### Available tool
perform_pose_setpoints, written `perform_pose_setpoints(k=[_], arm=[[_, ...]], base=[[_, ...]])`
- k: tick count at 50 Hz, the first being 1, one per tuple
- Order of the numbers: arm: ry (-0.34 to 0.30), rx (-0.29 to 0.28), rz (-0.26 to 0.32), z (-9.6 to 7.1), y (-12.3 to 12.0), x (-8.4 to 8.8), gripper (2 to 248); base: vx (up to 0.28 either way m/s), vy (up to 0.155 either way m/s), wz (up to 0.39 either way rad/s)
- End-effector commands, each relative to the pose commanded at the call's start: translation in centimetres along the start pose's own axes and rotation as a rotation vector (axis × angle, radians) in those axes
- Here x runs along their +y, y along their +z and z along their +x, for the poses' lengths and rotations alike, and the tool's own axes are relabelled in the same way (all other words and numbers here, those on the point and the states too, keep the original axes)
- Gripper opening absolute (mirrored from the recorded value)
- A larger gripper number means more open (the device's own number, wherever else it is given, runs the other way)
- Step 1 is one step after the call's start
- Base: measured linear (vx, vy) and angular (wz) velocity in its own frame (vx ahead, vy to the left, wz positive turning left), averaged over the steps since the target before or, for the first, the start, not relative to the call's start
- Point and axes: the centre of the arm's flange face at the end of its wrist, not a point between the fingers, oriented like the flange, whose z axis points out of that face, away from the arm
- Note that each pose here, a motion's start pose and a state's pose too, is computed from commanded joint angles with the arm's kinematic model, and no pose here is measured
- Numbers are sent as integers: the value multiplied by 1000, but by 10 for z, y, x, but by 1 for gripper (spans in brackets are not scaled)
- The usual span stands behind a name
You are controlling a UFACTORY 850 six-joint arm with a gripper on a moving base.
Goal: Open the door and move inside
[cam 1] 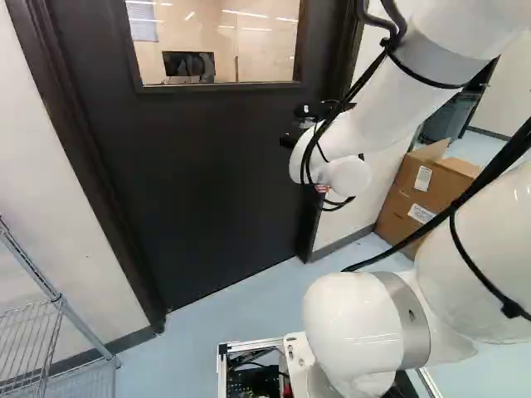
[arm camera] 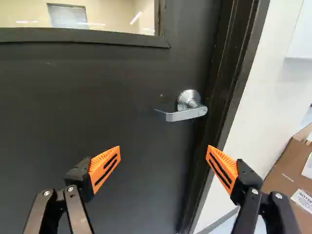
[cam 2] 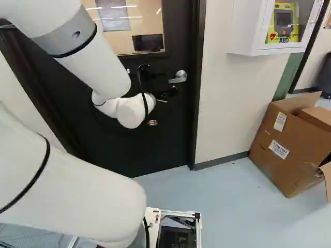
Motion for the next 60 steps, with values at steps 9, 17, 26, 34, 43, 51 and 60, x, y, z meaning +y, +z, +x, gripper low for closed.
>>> perform_pose_setpoints(k=[9,17,26,34,43,51,60], arm=[[-26,19,14,10,7,4,247],[-55,35,42,20,16,3,247],[-94,51,85,32,31,-1,247],[-130,65,126,42,46,-5,247],[-157,81,161,54,63,-8,247],[-104,92,171,64,77,-9,247],[-16,95,178,71,86,-10,247]], base=[[0,0,0],[0,0,0],[0,0,0],[0,0,0],[0,0,0],[0,0,0],[0,0,0]])
